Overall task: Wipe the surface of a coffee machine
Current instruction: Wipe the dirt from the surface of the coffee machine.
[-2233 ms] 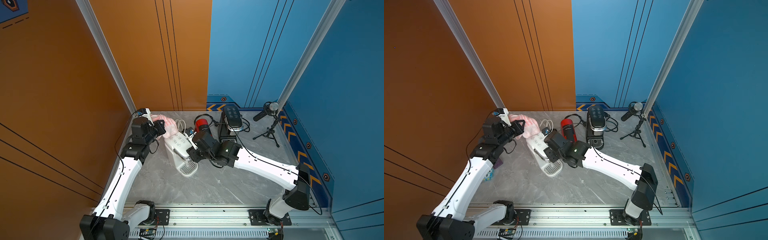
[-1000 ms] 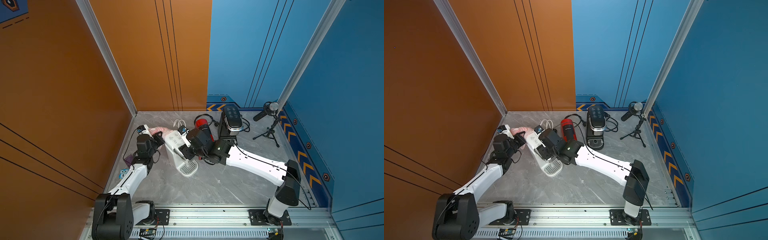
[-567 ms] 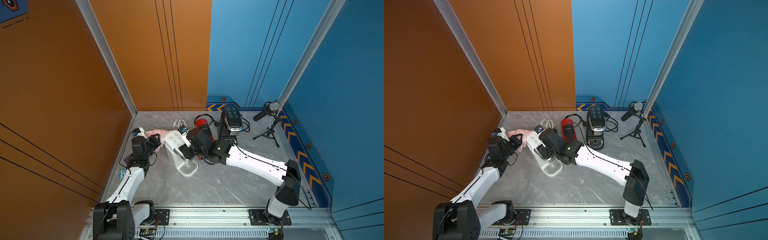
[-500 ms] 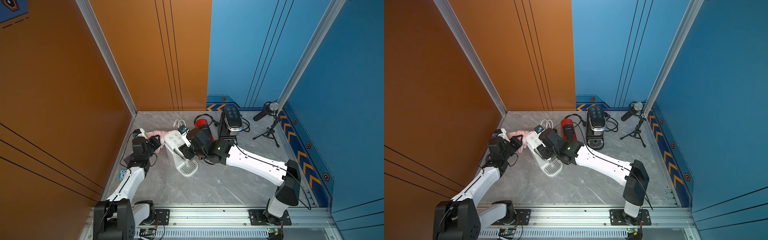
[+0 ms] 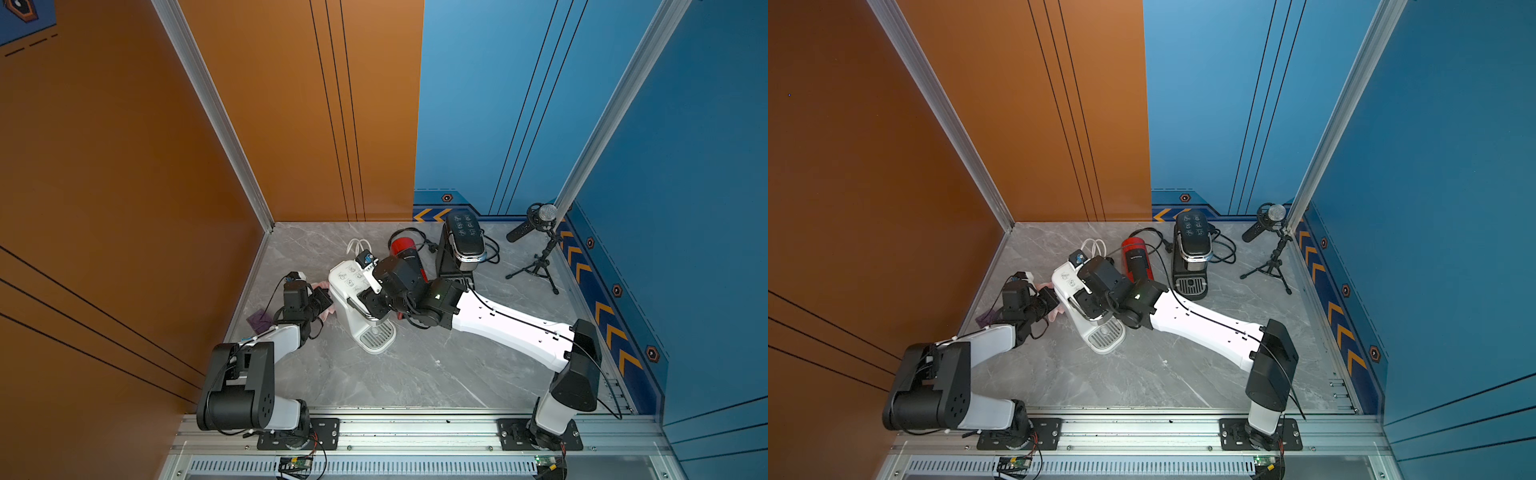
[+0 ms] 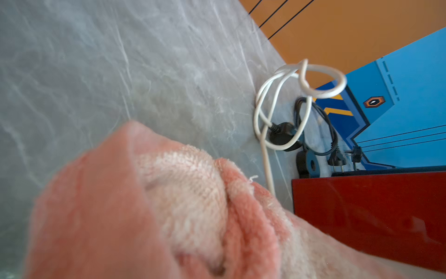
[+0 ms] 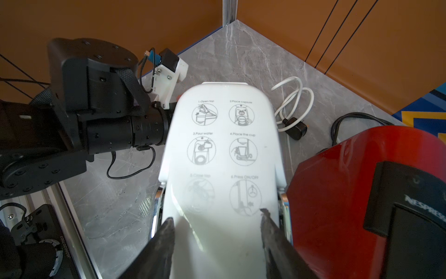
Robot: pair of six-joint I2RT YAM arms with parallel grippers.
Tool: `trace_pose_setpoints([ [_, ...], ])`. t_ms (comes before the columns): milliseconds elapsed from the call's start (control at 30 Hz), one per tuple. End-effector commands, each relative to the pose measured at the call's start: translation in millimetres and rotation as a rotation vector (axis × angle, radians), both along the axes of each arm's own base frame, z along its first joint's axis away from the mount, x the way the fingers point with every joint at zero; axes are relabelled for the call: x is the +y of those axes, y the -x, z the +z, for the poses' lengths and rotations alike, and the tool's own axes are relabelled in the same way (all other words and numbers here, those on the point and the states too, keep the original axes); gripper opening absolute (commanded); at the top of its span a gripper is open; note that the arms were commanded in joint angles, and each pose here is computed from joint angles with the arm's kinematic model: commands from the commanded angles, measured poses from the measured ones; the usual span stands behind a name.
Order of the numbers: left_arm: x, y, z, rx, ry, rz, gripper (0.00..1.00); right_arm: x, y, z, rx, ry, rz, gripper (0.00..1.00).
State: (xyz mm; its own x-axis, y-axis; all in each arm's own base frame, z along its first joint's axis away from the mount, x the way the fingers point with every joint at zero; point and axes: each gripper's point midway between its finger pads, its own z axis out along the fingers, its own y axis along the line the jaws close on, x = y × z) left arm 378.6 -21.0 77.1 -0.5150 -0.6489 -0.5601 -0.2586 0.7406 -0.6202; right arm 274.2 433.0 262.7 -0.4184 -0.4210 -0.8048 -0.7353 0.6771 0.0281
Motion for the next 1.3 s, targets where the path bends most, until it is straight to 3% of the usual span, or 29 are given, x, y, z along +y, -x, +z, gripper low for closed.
trace_pose_setpoints([
  [0,-2,7,-18,0.026,-0.007,-0.001,0.0,3,9,-42,0.102,0.083,0.026,0.58],
  [167,0,12,-24,0.043,0.052,0.025,0.0,9,10,-43,0.11,0.08,0.038,0.58],
  [533,23,8,107,-0.274,0.313,0.122,0.0,4,12,-39,0.113,0.082,0.03,0.58],
  [700,28,13,152,-0.379,0.342,0.119,0.0,0,12,-38,0.11,0.083,0.021,0.58],
  [1033,8,-12,200,-0.437,0.364,0.013,0.0,-1,12,-36,0.101,0.084,0.018,0.58],
  [1267,-10,-24,197,-0.413,0.352,-0.056,0.0,2,11,-38,0.109,0.082,0.024,0.58],
])
